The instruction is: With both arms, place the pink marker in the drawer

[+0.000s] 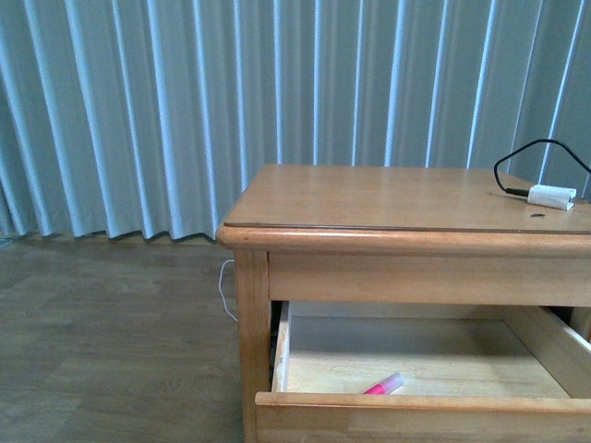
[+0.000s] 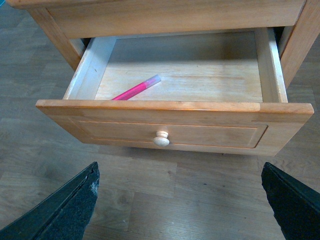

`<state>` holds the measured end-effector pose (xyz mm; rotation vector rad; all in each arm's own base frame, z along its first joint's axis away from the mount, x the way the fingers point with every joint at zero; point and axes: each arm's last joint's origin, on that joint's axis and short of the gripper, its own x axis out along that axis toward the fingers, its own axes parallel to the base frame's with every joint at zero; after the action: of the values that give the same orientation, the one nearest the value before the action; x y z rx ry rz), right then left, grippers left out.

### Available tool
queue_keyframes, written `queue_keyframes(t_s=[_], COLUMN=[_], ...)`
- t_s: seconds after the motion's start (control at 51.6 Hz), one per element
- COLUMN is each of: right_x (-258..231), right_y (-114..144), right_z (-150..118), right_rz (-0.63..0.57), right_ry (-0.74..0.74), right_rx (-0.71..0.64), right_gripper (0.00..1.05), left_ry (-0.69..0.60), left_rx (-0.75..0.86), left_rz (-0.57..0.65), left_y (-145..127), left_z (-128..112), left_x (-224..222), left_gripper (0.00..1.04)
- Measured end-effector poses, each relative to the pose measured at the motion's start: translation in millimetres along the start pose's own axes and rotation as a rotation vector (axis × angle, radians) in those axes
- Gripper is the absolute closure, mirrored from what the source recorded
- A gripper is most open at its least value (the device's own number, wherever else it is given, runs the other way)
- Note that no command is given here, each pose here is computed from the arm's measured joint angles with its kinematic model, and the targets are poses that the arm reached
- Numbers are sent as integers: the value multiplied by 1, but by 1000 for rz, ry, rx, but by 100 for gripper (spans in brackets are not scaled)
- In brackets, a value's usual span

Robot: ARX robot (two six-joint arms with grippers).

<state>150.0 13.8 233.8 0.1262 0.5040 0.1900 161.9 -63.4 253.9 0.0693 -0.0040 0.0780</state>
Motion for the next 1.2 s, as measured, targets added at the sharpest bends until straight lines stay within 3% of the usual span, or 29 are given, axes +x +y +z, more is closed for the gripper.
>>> queue_keyframes(t_s=[0.116,0.504,1.202], right_x=[0,0,0], right_y=[0,0,0], right_z=[0,0,0], right_rz=[0,0,0], right_ry=[0,0,0], right_rx=[0,0,0], right_gripper=[9,9,9], left_ry=[2,6,3], left_rx=[-40,-64,-71], left_rz=[-94,-86,-80], left_y=[12,41,61], left_z=[-15,-55,-82], left_x=[-7,-25,-43], left_gripper=[33,101,101])
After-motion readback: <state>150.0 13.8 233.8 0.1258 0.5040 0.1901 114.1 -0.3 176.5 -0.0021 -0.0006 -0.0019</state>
